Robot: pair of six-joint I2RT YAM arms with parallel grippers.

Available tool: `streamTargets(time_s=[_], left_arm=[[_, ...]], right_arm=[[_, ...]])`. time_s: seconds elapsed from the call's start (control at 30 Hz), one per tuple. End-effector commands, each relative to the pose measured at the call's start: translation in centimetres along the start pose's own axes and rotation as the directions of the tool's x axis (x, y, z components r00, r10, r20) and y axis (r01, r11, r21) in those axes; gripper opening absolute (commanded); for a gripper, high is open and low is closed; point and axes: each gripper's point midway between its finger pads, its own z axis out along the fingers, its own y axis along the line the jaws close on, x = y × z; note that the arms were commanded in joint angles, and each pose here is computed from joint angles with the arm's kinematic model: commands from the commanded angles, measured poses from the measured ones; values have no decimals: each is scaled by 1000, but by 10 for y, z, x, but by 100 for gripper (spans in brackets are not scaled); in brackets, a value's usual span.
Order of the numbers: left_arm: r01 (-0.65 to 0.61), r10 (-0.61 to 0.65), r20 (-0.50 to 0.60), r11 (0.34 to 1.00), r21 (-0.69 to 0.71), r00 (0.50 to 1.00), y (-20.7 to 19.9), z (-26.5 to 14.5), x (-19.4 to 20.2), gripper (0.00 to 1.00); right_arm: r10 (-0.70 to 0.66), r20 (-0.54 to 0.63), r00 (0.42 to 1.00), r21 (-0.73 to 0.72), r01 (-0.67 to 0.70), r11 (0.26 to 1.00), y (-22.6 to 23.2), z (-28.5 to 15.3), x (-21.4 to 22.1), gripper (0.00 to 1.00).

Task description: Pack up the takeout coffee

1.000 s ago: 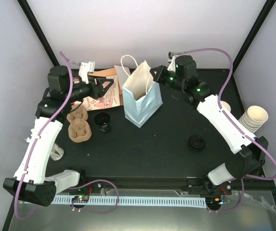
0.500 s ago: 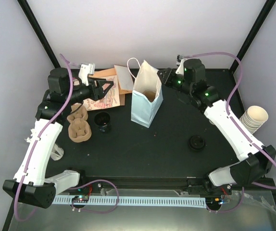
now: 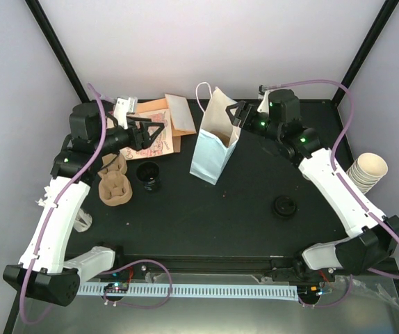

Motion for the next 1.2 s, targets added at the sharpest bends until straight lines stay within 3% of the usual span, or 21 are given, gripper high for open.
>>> streamTargets(time_s=[0.0,0.1,0.23,0.3,0.67,0.83,1.0,1.17], left_arm=[[-20,21,1,999,-47,1000,5,-9,3,64],[-24,24,-2,997,-77,1000,10,-11,8,76],[-17,16,-13,992,-127,1000,19,-14,19,98],[-10,7,-19,987,-163,1000,25,-17,23,99],[43,-89,-111,932,-360,990,64,-26,65,99],[70,-134,-169,938,-340,977,70,-17,95,90],[71,-140,-232,956,-285,963,70,-5,122,70],[74,-159,-280,954,-291,947,74,0,136,68]], right_arm=[[-15,-16,1000,26,16,1000,-7,-10,5,80],[-26,-30,999,35,27,999,-10,-12,9,98],[-40,-60,997,51,43,998,-14,-12,15,100],[-46,-78,996,60,50,997,-17,-11,18,100],[-150,-93,984,141,163,977,-32,-38,25,100],[-195,-138,971,136,213,967,-40,-51,42,100],[-208,-183,961,164,238,957,-60,-62,66,100],[-200,-190,961,245,244,938,-90,-72,84,100]])
